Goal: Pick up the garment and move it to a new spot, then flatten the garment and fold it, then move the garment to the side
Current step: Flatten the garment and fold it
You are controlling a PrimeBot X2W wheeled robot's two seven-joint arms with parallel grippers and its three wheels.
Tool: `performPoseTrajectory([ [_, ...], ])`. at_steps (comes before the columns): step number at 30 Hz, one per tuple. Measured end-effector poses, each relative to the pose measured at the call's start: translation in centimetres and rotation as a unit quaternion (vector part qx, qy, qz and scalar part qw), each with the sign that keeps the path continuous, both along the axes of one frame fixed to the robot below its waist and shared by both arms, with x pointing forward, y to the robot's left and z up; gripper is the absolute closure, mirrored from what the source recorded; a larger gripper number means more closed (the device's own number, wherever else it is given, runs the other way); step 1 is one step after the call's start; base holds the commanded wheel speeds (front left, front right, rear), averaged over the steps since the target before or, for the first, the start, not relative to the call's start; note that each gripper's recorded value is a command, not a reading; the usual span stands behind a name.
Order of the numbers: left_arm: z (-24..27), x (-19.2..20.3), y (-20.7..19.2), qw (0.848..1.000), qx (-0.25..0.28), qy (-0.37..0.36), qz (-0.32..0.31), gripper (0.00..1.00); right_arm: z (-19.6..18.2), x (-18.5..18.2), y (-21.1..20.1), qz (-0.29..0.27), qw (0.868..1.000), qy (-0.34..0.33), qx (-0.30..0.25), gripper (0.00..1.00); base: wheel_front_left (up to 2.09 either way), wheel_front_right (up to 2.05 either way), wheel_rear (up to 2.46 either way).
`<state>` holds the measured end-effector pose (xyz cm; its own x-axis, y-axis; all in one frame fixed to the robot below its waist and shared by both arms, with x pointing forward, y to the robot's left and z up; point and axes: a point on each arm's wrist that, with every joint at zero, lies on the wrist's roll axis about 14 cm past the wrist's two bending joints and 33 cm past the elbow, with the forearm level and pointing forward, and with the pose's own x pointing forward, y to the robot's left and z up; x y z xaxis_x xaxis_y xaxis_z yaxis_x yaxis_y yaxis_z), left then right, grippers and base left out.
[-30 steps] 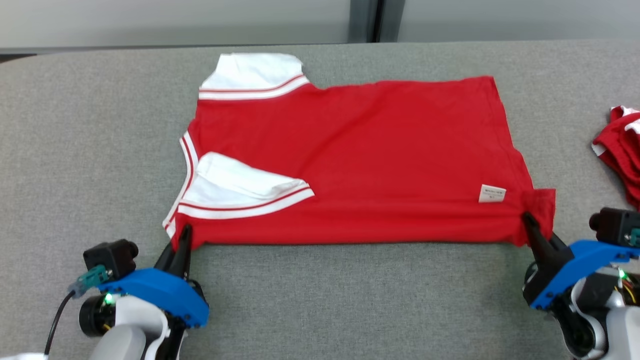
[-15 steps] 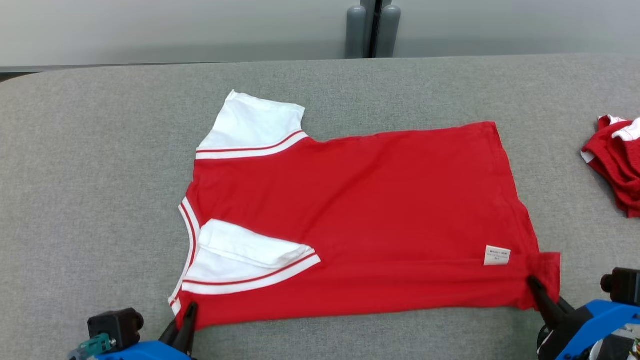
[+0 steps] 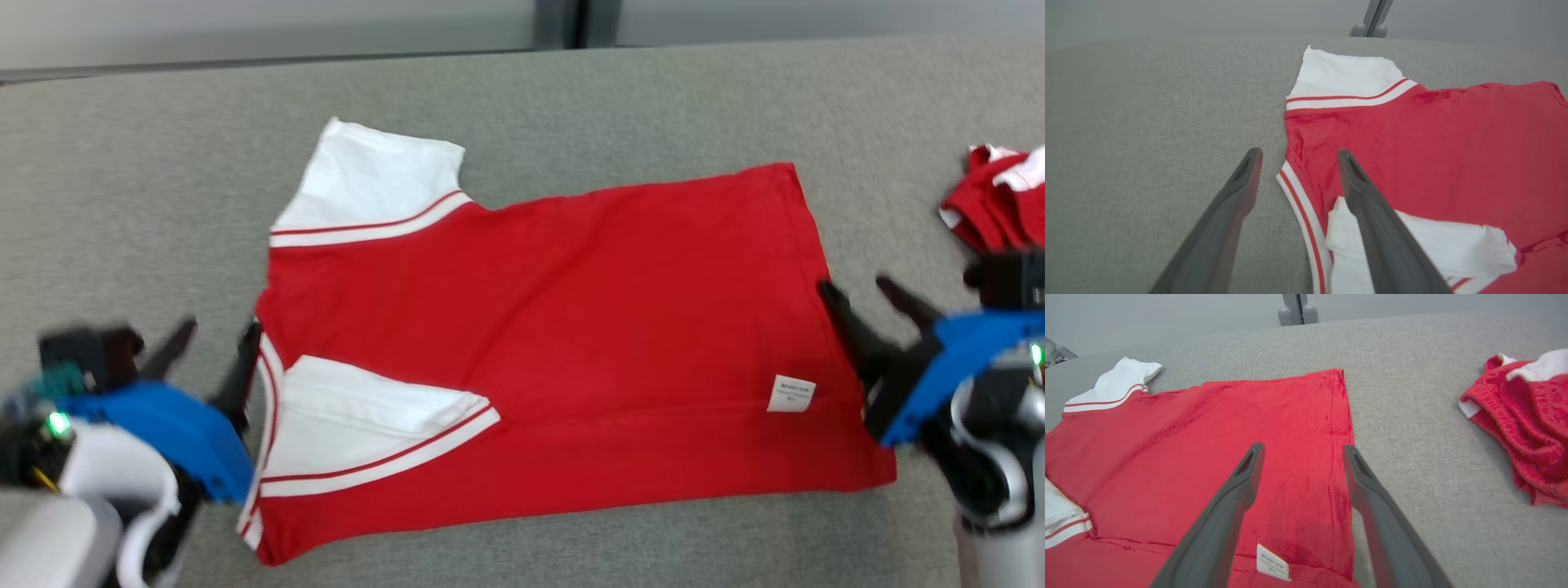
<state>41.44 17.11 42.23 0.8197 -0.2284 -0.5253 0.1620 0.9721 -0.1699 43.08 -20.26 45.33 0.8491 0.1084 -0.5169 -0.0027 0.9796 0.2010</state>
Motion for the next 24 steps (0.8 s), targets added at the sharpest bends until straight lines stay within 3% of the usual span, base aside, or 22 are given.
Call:
performPoseTrajectory([
  [7,0.3,8.7,-0.7,0.995,0.048,0.026,-0.082,0.00,-0.5,6.0,1.1,0.055,0.997,0.038,-0.033,0.00,0.00,0.00,0.00],
  [11,0.5,13.2,-1.8,0.995,0.023,0.040,-0.089,0.00,-1.0,8.8,1.6,0.077,0.994,0.053,-0.053,0.00,0.00,0.00,0.00],
  [24,-4.3,18.6,-3.9,0.984,0.042,0.119,-0.123,0.00,-1.8,12.7,1.0,0.093,0.991,0.050,-0.082,0.00,0.00,0.00,0.00],
])
